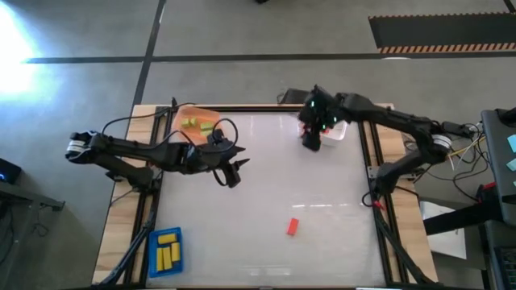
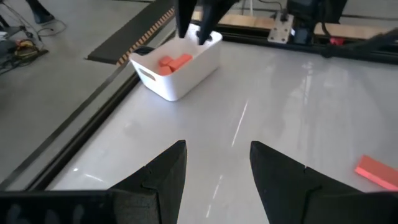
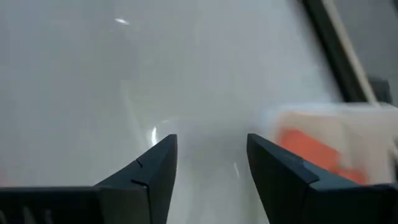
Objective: Sort & place blocks by color
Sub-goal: Put the orange rectangular block into the white bin
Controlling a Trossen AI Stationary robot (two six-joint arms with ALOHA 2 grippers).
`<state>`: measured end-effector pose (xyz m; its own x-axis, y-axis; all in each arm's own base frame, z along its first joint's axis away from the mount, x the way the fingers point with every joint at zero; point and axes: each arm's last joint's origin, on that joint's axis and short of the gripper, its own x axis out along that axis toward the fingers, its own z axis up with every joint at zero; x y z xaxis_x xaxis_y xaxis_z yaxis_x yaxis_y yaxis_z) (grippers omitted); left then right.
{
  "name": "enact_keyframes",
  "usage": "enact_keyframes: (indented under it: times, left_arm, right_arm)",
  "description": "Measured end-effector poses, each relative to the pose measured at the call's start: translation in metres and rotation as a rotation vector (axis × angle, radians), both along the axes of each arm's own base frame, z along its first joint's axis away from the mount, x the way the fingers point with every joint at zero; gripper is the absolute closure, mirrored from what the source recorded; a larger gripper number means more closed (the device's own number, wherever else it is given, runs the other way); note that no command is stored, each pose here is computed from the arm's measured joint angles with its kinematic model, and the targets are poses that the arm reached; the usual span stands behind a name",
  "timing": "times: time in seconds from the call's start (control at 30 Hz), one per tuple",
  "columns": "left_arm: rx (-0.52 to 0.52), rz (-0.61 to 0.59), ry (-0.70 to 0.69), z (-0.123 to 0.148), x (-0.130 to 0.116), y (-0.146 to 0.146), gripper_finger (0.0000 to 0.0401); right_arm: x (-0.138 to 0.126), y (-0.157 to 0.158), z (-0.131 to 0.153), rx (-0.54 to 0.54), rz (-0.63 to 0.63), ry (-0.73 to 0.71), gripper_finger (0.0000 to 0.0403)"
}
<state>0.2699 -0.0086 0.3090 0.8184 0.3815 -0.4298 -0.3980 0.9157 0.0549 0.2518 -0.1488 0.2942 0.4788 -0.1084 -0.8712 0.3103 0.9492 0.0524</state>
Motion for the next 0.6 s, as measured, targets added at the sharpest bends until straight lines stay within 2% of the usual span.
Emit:
enact_keyframes:
  times: [0.13, 0.3, 0.6]
  left_arm:
    - [0.0, -0.024, 0.0, -0.003, 0.004, -0.007, 0.0239]
    - [-0.002, -0.039, -0.001, -0.004, 0.006, -0.012, 0.0239]
    - [-0.043, -0.028, -0.017, -0.005, 0.005, -0.014, 0.0239]
  right_arm:
    - [0.01, 0.047, 0.003, -0.015, 0.147, -0.047, 0.0233]
    - [0.019, 0.098, -0.001, 0.001, 0.274, -0.12, 0.0248]
    - [0.031, 0.173, -0.047, 0.025, 0.477, -0.259, 0.0276]
